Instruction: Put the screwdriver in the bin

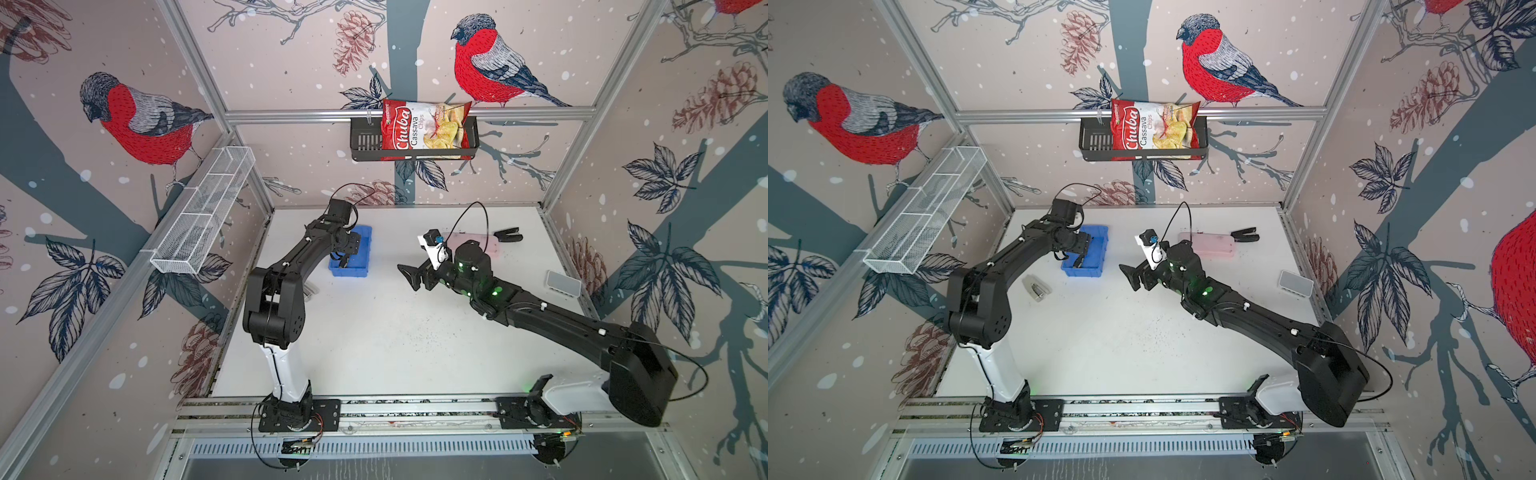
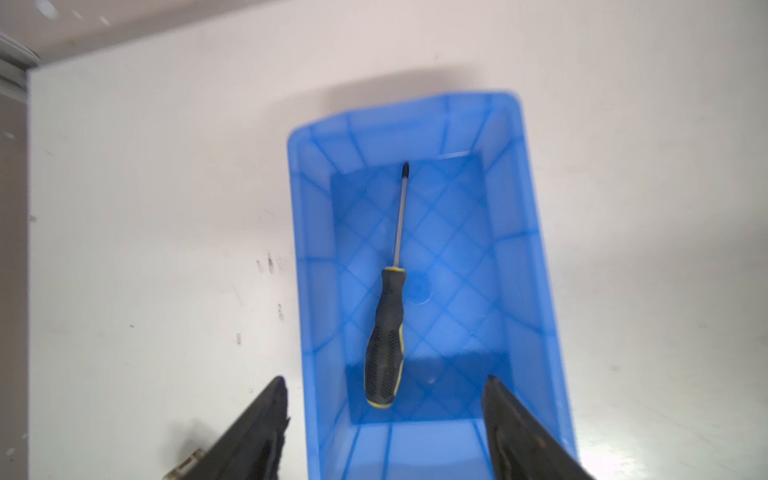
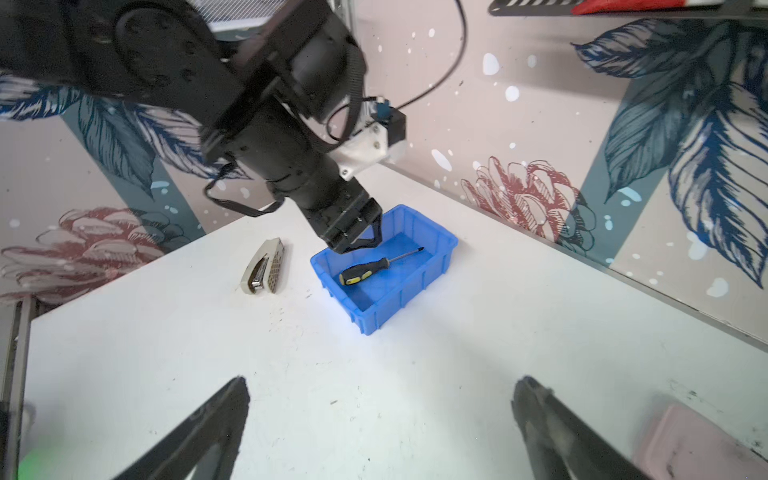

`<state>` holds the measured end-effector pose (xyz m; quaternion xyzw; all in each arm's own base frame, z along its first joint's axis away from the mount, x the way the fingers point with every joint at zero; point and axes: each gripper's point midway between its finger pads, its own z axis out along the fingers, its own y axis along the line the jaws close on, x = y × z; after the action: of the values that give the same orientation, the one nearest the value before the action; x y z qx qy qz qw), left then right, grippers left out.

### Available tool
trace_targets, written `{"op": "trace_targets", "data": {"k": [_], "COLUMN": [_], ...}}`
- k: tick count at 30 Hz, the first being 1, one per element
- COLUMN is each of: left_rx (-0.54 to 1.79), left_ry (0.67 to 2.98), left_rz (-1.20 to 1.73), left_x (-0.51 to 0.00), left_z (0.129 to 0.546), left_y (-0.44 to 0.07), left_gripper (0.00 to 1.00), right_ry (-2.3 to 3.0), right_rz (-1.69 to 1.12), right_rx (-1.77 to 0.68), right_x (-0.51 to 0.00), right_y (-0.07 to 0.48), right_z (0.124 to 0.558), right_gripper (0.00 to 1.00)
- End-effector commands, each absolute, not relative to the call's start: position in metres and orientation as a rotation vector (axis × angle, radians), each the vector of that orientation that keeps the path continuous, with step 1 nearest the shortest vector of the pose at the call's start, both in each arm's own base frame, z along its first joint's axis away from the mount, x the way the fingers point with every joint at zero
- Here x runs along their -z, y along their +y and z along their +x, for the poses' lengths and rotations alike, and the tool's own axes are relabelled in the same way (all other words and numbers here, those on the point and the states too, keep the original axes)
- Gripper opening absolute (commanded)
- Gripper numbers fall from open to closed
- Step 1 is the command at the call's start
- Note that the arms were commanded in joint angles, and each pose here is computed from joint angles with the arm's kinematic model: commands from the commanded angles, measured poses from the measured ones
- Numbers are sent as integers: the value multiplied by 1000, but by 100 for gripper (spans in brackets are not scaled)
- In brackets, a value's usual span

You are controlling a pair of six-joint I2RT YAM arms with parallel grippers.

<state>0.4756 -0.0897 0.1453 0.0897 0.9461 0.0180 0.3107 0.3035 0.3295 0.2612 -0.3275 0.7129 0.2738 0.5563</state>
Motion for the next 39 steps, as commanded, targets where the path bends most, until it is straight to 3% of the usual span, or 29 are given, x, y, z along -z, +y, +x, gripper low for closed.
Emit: {"op": "trace_targets", "data": {"k": [1, 8, 21, 33, 39], "left_rx": [21, 115, 12, -259, -271], "left_ry": [2428, 2301, 1802, 1699, 1641], "left_rz": [214, 199, 73, -104, -81], "left_x": [-171, -207, -245, -175, -161], "left_z": [473, 448, 384, 349, 345], "left_y": [-97, -100, -58, 5, 12], "left_gripper": [80, 96, 97, 98, 98], "right_ry": [1669, 1657, 1605, 1624, 1640], "right_rz": [-618, -334, -41, 148, 174], "right_rx": [-632, -553, -226, 75, 70], "right_x": [-278, -289, -276, -189, -166], "right_y": [307, 230, 88, -12, -23], "right_z": [321, 345, 350, 335, 335], "right_gripper": [100, 100, 100, 100, 100]}}
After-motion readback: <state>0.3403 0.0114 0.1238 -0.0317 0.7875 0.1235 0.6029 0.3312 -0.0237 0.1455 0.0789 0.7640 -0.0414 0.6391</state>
